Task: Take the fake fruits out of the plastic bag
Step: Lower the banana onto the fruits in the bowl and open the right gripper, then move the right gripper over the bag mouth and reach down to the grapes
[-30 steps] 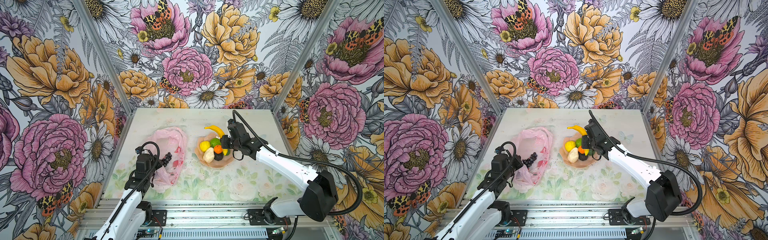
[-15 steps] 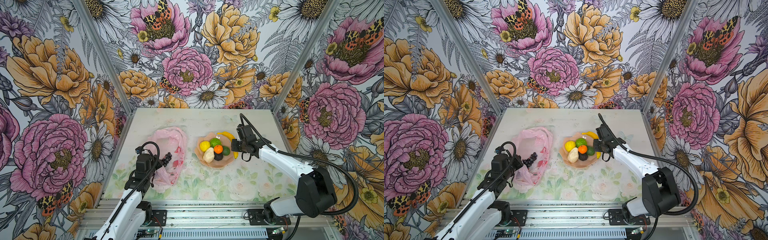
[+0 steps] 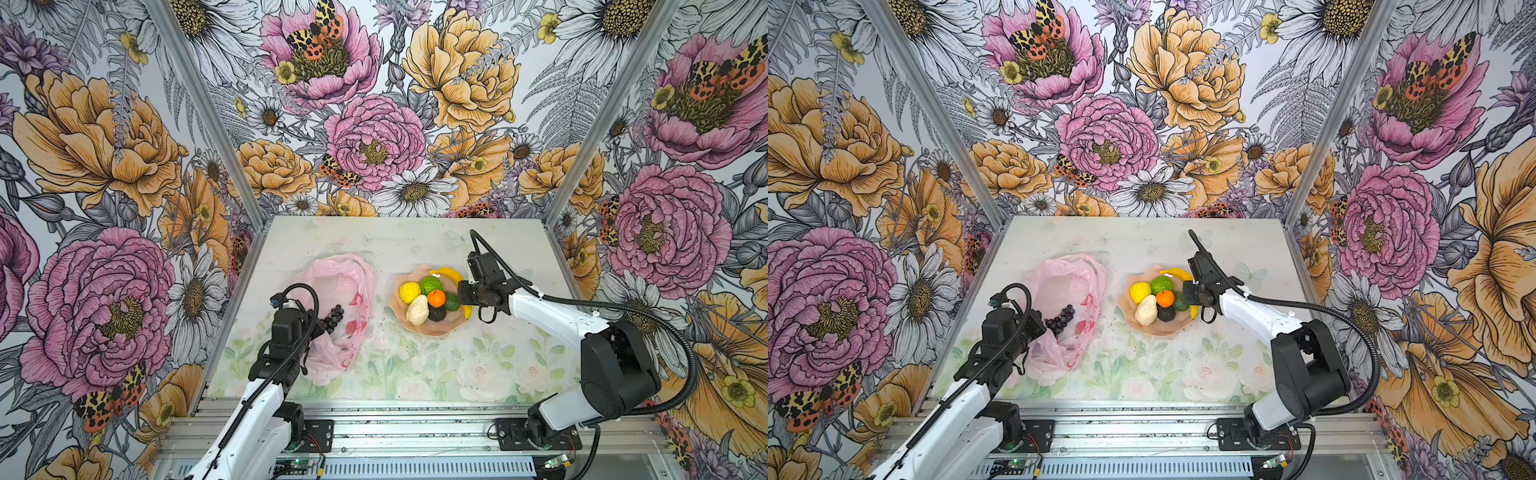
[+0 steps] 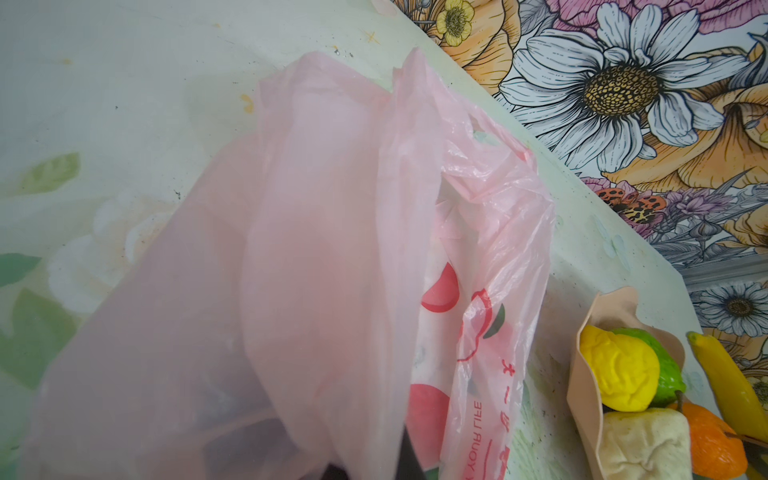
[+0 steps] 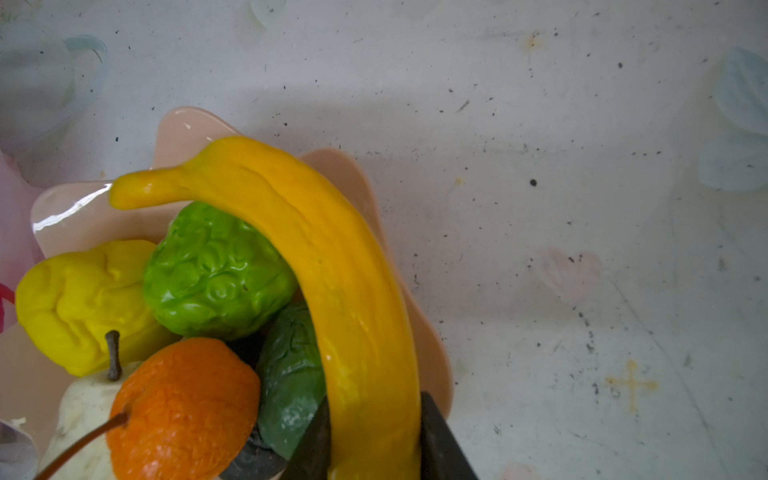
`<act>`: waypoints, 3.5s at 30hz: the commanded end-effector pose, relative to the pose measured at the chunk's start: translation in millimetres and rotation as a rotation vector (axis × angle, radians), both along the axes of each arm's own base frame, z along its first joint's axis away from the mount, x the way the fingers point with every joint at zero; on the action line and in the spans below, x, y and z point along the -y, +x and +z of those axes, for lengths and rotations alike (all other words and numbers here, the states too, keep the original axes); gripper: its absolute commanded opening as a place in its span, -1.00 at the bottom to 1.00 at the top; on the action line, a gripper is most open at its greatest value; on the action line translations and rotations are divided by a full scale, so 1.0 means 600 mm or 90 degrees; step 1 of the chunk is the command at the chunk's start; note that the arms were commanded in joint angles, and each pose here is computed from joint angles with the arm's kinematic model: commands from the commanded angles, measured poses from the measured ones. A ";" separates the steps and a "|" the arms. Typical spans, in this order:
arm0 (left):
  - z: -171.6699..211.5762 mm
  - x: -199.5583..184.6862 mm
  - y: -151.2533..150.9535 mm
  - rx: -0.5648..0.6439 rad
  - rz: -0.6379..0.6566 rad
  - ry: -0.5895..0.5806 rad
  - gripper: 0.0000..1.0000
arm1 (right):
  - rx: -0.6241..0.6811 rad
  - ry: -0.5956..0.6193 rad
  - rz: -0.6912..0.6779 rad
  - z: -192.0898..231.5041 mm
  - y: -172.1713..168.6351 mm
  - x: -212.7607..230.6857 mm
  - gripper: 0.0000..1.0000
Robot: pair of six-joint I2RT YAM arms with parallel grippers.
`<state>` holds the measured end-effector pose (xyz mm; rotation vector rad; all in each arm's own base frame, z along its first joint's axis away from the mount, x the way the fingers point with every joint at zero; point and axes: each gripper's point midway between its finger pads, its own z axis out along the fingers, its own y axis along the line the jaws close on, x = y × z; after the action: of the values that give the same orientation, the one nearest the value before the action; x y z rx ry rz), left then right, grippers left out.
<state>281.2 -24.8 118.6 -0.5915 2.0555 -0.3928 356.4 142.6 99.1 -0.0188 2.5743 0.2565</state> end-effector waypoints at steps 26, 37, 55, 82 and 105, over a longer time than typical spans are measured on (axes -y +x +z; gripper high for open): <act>0.005 0.005 -0.001 0.018 -0.016 0.009 -1.00 | 0.011 0.000 0.013 -0.011 0.020 -0.014 -0.17; 0.007 0.012 0.000 0.021 -0.028 0.008 -1.00 | 0.011 0.002 0.019 -0.012 0.028 -0.022 -0.23; 0.008 0.017 0.000 0.022 -0.036 0.012 -1.00 | 0.025 0.004 0.027 0.005 0.033 -0.030 -0.11; 0.101 0.120 0.039 -0.021 -0.115 -0.082 -1.00 | 0.123 0.099 0.173 0.153 -0.081 -0.368 0.17; -0.043 0.040 -0.040 -0.129 0.031 -0.152 -1.00 | 0.058 0.192 0.229 0.055 -0.100 -0.545 0.11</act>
<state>266.1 -49.6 109.9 -0.7536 2.1788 -0.5264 302.9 448.5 130.2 -0.3702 2.4130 0.6875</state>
